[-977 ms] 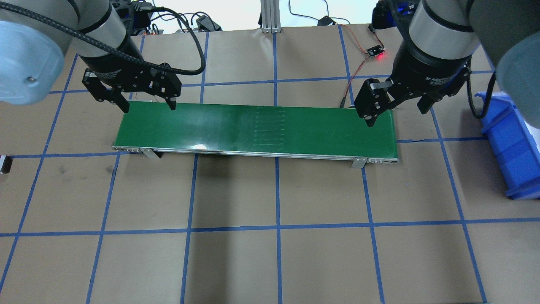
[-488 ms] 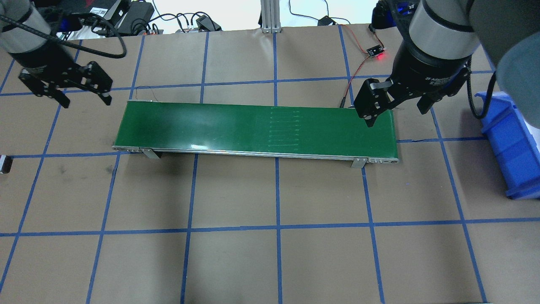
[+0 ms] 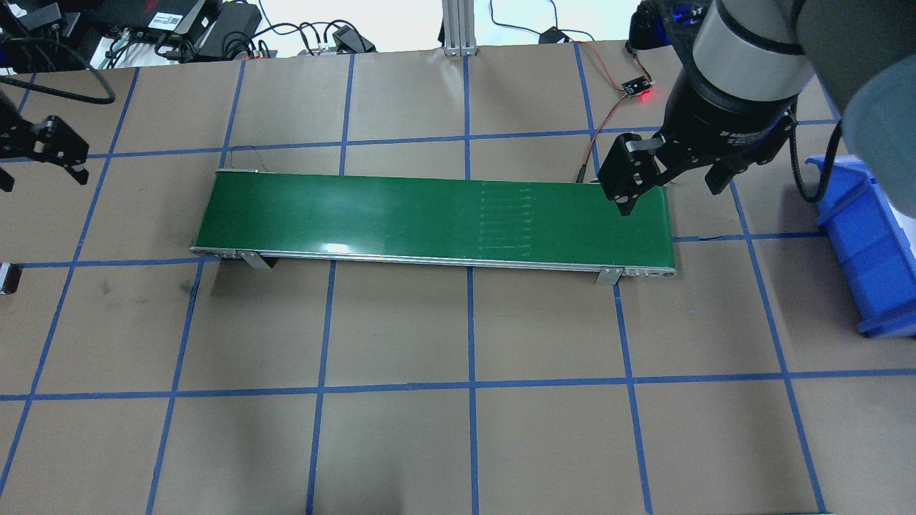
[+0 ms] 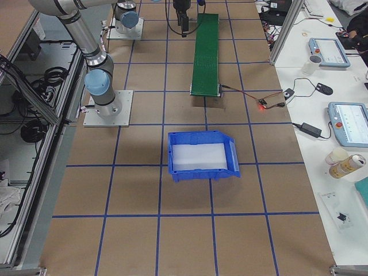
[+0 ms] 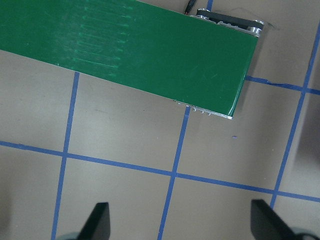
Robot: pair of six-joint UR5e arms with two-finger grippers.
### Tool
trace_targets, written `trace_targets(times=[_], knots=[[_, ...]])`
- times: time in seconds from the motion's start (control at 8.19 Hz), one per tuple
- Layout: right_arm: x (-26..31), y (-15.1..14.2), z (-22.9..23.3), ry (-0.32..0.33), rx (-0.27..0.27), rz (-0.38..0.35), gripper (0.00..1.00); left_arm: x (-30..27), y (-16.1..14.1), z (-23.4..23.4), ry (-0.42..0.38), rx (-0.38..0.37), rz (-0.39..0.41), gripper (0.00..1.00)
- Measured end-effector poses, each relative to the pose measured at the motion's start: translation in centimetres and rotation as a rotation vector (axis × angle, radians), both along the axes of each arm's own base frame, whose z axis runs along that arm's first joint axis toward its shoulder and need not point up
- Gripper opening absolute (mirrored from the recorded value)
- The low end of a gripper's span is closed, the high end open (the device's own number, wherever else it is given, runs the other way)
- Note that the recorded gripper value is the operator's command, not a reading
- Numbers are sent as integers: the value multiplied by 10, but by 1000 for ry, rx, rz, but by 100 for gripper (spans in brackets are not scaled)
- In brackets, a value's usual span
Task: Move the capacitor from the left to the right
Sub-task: 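Move the left gripper away from the conveyor toward the capacitor pickup area, then grasp the brown cylindrical capacitor with the left gripper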
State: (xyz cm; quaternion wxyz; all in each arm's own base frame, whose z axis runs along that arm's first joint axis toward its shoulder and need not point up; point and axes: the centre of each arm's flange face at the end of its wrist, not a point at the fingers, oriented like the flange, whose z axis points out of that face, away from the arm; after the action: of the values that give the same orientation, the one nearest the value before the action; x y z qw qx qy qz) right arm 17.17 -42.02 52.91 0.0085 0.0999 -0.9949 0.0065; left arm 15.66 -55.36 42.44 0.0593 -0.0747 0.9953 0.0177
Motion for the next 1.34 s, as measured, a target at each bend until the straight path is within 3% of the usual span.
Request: trace_targets(times=[0.24, 0.61, 0.98, 1.34], knots=[[0, 0, 0, 0, 0, 0, 100, 81, 9, -21, -13, -10, 51, 100], [-1, 0, 0, 9, -1, 1, 100, 177, 13, -74, -24, -43, 31, 100], [-1, 0, 0, 11, -1, -2, 100, 252, 25, -151, 106, -127, 19, 100], [0, 0, 0, 10, -3, 1, 100, 278, 28, -195, 124, -139, -8, 100]])
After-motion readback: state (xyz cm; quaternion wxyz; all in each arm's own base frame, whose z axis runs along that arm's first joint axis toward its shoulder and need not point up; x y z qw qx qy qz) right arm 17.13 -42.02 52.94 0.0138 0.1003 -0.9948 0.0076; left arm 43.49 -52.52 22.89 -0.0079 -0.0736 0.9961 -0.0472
